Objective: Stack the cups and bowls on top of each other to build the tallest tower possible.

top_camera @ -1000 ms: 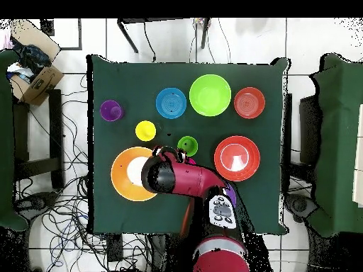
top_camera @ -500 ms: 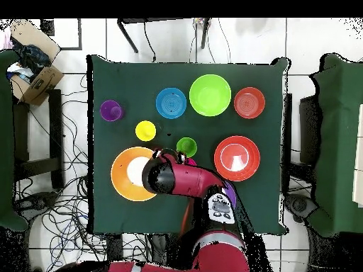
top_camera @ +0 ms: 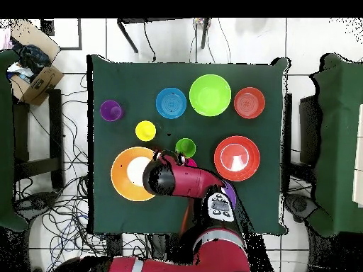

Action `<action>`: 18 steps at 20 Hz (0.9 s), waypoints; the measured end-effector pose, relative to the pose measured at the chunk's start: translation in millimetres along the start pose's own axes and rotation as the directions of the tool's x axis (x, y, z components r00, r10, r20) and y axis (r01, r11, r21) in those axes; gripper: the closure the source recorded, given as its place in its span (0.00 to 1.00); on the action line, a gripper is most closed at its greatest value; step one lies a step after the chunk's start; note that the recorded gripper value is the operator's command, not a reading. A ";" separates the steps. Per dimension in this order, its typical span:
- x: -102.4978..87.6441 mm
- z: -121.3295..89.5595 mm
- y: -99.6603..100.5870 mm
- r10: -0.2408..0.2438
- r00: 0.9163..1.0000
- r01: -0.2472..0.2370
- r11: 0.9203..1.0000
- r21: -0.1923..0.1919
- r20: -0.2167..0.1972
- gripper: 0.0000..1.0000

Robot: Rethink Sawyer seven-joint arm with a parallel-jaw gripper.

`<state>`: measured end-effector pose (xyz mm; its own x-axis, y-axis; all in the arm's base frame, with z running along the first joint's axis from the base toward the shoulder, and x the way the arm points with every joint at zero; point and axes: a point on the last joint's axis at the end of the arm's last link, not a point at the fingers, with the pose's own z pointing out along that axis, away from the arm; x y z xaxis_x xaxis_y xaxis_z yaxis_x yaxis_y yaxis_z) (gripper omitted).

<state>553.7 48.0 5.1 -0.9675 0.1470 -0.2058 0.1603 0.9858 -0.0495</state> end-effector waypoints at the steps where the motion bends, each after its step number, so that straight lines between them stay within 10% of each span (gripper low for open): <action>1: -0.1 0.1 -0.5 0.000 1.000 0.000 1.000 0.000 0.000 0.00; 18: -4.3 1.3 -9.1 0.010 1.000 -0.010 1.000 -0.001 0.019 0.00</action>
<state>556.7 38.3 5.1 -0.9620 0.1551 -0.2249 0.1697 0.9844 -0.0469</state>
